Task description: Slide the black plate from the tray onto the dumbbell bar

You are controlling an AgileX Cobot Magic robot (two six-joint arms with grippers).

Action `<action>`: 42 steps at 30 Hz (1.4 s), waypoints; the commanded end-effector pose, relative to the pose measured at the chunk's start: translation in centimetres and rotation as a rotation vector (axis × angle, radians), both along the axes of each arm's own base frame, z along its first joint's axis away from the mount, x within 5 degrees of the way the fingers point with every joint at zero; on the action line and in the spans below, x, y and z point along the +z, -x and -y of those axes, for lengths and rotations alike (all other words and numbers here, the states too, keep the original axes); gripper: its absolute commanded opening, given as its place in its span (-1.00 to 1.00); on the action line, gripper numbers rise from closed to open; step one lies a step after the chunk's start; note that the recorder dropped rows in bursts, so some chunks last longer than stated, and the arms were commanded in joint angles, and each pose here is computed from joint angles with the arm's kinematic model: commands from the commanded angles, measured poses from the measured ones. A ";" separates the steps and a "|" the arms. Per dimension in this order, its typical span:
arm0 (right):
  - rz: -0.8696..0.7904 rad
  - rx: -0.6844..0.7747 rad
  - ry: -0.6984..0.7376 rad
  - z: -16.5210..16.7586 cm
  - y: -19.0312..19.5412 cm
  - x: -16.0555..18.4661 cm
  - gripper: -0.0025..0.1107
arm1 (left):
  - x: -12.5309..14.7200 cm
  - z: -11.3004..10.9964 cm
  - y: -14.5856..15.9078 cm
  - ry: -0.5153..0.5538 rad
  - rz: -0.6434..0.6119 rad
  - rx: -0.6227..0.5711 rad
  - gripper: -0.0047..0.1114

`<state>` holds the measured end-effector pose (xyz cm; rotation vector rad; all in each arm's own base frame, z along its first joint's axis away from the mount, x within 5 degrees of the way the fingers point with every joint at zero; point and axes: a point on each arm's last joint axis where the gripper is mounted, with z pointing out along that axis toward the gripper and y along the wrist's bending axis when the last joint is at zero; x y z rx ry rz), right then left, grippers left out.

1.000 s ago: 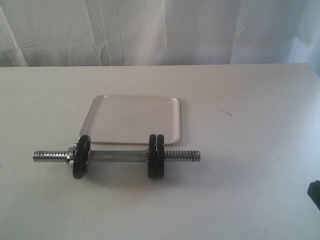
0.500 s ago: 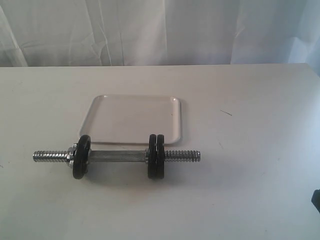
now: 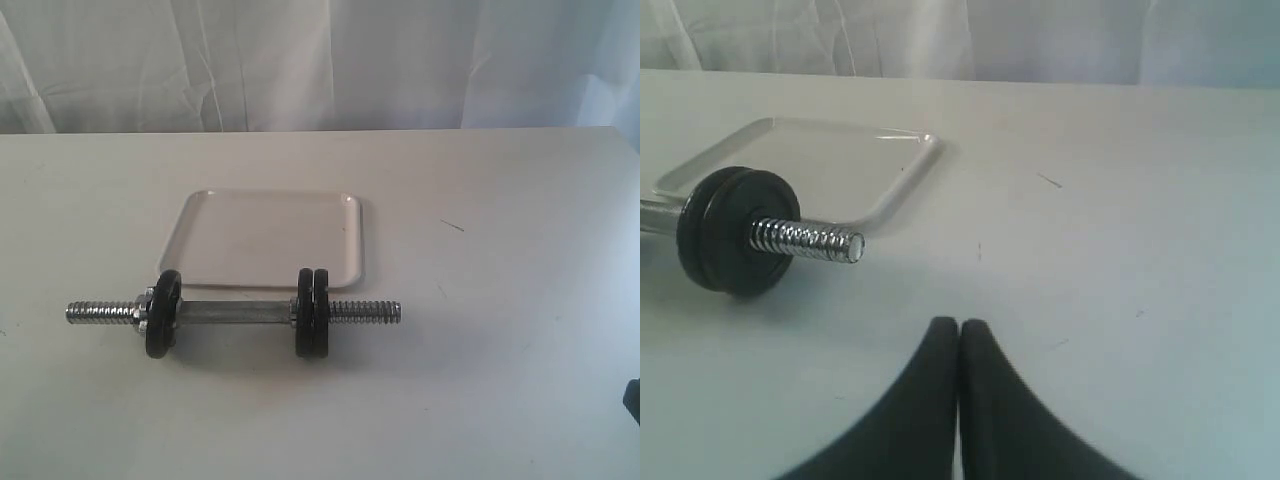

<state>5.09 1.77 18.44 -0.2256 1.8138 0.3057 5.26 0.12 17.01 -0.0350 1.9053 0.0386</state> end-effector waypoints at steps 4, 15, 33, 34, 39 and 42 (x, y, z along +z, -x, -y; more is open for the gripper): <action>0.027 0.021 0.085 0.0 0.0 -0.2 -0.96 | -0.1 0.0 0.0 0.014 0.004 0.005 -0.92; -0.003 -0.029 0.000 0.1 0.0 -0.2 -0.96 | -0.1 0.0 0.0 0.014 0.004 0.005 -0.92; 0.019 -0.105 -0.007 0.5 -0.2 0.0 -0.96 | -0.1 0.0 0.0 0.014 0.004 0.005 -0.92; 0.019 -0.117 -0.007 0.6 -0.2 0.0 -0.96 | -0.1 0.0 0.0 0.014 0.004 0.005 -0.92; 0.020 -0.175 -0.006 0.9 -0.3 0.0 -0.96 | -0.1 0.0 0.0 0.014 0.004 0.005 -0.92; 0.020 -0.208 -0.006 1.1 -0.3 0.0 -0.96 | -0.1 0.0 0.0 0.014 0.004 0.005 -0.92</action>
